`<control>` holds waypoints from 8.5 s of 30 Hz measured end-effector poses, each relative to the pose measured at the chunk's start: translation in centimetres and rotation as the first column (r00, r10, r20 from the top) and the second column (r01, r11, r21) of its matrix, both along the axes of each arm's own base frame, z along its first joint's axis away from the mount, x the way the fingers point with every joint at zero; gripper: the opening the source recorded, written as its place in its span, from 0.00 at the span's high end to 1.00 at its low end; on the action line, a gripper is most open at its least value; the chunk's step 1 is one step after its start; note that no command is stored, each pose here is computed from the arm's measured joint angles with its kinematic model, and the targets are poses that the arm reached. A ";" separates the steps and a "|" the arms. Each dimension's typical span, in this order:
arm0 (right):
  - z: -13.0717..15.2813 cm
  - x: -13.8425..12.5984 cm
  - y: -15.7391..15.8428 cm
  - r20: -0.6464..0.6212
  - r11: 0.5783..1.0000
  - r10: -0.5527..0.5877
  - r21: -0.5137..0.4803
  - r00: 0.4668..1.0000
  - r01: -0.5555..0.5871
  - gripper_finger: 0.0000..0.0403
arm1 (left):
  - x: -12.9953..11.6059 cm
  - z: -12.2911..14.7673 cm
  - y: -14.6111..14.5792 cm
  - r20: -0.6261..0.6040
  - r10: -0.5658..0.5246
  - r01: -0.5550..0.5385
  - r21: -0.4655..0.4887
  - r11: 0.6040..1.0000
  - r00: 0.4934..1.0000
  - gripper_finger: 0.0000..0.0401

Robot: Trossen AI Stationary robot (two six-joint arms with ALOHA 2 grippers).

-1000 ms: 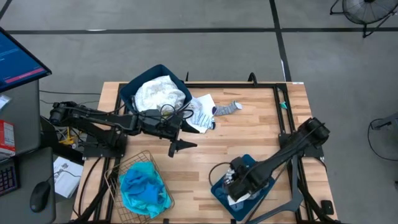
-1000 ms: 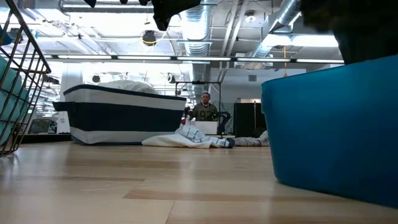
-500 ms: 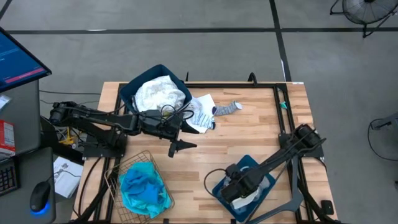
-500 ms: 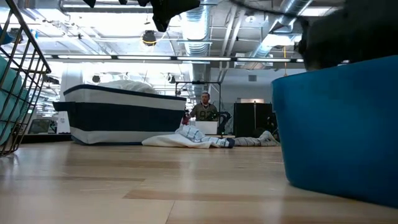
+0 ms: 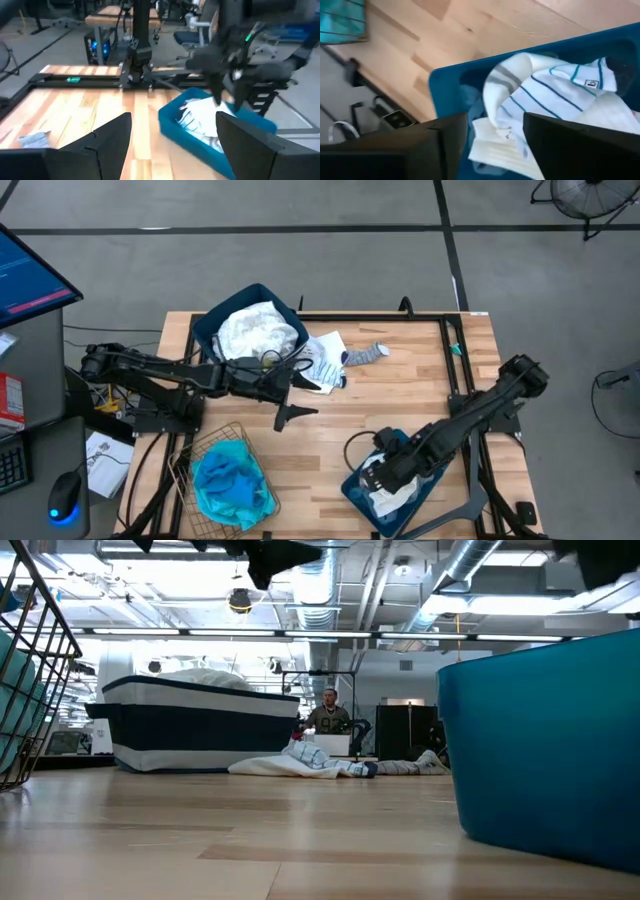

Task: Pick & Place Cloths
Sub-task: Put the white short into the wire basket

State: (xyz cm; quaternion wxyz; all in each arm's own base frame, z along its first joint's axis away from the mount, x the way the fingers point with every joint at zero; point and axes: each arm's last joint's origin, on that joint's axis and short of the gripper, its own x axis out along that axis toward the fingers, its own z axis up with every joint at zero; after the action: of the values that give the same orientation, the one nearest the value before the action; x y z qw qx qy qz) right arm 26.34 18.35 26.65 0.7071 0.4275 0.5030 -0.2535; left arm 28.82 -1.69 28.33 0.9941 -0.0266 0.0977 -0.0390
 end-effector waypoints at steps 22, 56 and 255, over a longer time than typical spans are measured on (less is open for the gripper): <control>2.6 -1.4 0.9 0.156 0.998 0.007 0.054 0.988 -0.015 0.57 | 9.8 -10.1 8.0 -0.517 0.252 -0.189 0.173 0.967 0.818 0.32; 2.8 -1.5 1.6 0.214 0.997 -0.030 0.070 0.976 0.015 0.66 | 11.1 -16.3 3.6 -0.691 0.059 -0.148 -0.071 0.986 0.720 1.00; -2.3 -0.2 0.4 -0.183 0.958 -0.047 -0.287 0.982 -0.007 0.99 | 1.5 6.0 0.9 -0.184 0.066 -0.065 0.015 0.998 0.981 0.66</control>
State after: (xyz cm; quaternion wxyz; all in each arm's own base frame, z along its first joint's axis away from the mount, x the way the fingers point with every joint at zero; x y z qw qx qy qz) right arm 26.12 18.72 24.34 0.7082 0.2997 0.5212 -0.3701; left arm 30.37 -0.78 34.32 0.9816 -0.0289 0.1885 -0.0032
